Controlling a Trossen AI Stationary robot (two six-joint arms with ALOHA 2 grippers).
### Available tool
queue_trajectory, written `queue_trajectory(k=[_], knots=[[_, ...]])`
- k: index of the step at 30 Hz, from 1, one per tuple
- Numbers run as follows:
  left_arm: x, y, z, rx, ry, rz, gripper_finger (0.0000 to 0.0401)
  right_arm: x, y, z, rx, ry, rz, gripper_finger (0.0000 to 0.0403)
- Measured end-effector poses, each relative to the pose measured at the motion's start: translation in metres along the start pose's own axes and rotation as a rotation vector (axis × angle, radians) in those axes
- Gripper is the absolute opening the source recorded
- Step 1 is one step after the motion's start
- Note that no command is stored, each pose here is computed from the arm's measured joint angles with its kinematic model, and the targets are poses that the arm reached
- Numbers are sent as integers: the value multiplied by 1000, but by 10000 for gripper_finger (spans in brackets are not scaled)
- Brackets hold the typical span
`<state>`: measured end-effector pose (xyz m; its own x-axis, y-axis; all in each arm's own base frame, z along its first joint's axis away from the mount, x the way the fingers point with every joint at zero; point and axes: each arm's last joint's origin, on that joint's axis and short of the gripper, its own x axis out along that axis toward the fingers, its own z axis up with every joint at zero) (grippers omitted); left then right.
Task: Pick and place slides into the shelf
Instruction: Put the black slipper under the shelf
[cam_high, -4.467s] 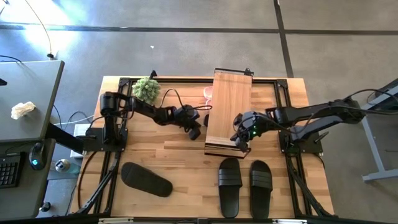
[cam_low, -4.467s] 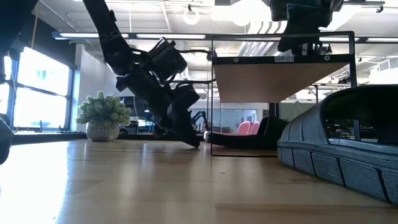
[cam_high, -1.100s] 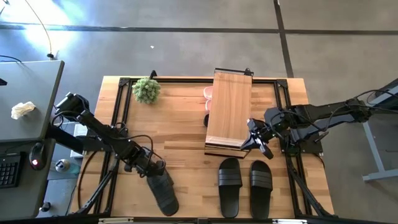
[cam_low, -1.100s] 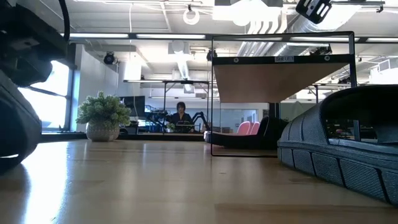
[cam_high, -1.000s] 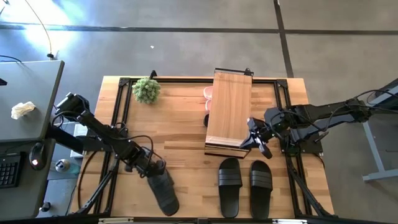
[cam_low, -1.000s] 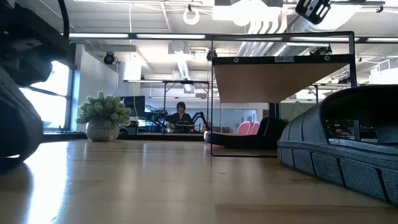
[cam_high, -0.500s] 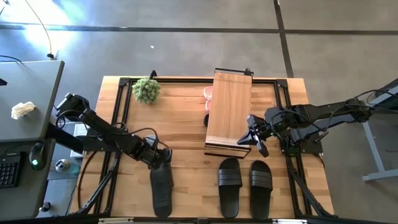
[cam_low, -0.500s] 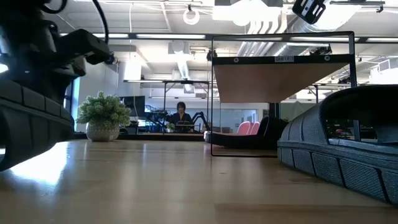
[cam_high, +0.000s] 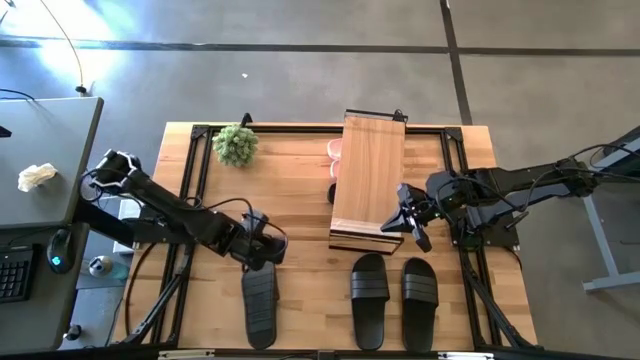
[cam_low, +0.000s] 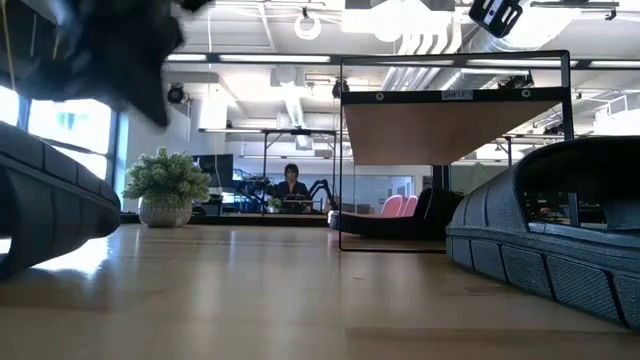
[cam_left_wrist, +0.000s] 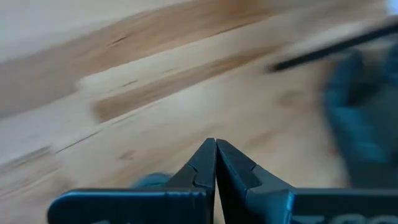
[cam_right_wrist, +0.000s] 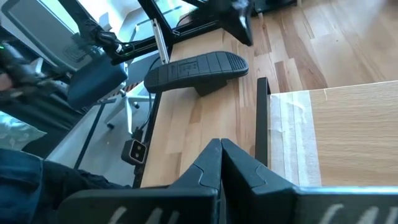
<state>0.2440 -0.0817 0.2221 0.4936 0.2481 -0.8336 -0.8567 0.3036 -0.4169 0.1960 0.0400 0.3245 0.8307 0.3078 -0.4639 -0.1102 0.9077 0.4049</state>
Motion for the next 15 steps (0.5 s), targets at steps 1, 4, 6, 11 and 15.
queue_trajectory(k=[1, 4, 6, 11, 15], knots=[[-8, -9, 2, 27, -16, -35, 0, 0, 0, 0, 0, 0, 0, 0], [-36, -35, 4, 156, -69, -150, 0, 0, 0, 0, 0, 1, 2, 0], [-58, -50, 2, 255, -105, -221, 0, 0, 0, 0, 0, 4, 10, 0], [-106, -75, -13, 430, -148, -337, 0, 0, 0, 0, 0, 7, 17, 0], [-131, -89, -31, 456, -82, -437, 0, 0, 0, 0, 0, 8, 17, 0]])
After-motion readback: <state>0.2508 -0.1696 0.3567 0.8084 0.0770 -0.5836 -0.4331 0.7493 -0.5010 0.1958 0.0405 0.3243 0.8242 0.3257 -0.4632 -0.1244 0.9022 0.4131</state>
